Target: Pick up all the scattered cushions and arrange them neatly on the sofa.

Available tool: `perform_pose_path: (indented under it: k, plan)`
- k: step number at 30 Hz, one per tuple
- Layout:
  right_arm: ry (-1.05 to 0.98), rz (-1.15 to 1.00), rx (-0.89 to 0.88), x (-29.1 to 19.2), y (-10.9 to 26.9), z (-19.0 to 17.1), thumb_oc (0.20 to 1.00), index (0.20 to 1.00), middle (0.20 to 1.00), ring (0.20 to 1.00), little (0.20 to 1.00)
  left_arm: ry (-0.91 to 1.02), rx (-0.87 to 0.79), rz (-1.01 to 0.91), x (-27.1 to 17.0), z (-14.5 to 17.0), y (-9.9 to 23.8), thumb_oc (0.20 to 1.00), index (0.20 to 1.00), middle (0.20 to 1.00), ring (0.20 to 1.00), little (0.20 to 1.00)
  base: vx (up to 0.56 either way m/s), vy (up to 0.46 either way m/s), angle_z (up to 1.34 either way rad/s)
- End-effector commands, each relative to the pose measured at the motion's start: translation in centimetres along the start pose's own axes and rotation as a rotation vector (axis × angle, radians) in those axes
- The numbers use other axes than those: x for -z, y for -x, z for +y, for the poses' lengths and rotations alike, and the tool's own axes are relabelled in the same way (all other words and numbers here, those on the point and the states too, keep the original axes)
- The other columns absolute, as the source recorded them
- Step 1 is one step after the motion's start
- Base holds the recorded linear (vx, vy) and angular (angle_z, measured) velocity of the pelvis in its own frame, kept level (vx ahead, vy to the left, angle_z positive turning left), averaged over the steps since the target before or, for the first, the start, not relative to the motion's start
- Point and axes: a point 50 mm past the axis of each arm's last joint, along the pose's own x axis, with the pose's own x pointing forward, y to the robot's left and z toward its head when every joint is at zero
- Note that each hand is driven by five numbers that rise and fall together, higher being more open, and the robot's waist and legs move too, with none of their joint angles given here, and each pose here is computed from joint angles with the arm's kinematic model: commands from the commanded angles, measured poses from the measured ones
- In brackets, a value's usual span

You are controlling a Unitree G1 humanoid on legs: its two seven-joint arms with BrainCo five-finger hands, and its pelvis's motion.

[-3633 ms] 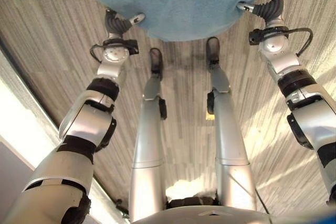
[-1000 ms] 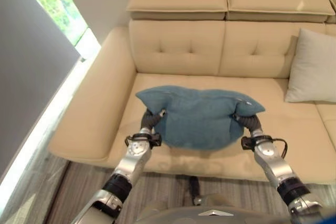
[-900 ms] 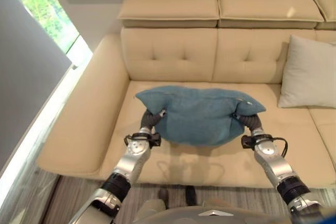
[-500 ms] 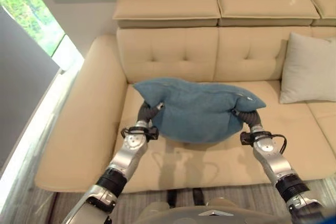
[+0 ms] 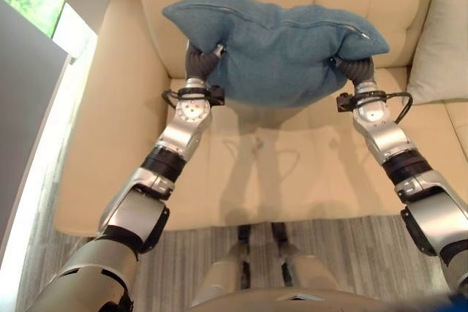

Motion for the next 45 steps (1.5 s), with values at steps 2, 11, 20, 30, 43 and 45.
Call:
perform_pose_path:
  k: [2,11,20,30,43,45]
  plan:
    - [-0.087,-0.284,-0.053,-7.5,-1.9,1.8,0.2,0.2,0.2,0.2,0.2,0.073,0.207,-0.286,-7.1,-6.0,-1.0,0.2,0.2,0.2,0.2,0.2,-0.01,-0.019,0.0]
    - [-0.032,-0.259,-0.063,-7.2,-2.6,1.8,0.2,0.2,0.2,0.2,0.2,0.053,0.203,-0.248,-6.4,-6.0,-1.4,0.2,0.2,0.2,0.2,0.2,-0.02,-0.016,0.03]
    - [0.122,-0.22,-0.036,-7.8,-4.7,1.4,0.432,0.432,0.432,0.432,0.432,-0.084,0.152,-0.239,-7.8,-5.4,-4.1,1.0,1.0,1.0,1.0,1.0,-0.02,-0.022,0.1]
    - [0.343,-0.099,0.093,-7.0,-6.6,-2.3,1.0,1.0,1.0,1.0,1.0,-0.235,-0.022,-0.249,-10.4,-0.6,-7.0,1.0,1.0,1.0,1.0,1.0,0.0,-0.011,-0.04]
    - [0.295,-0.039,0.304,-5.7,-6.0,-9.4,1.0,1.0,1.0,1.0,1.0,-0.254,-0.188,-0.193,-9.0,6.0,-7.0,1.0,1.0,1.0,1.0,1.0,0.0,-0.002,0.0]
    - [0.219,-0.062,0.289,-5.2,-5.4,-9.2,1.0,1.0,1.0,1.0,1.0,-0.198,-0.141,-0.213,-8.2,5.0,-6.2,1.0,1.0,1.0,1.0,1.0,0.01,-0.009,0.02]
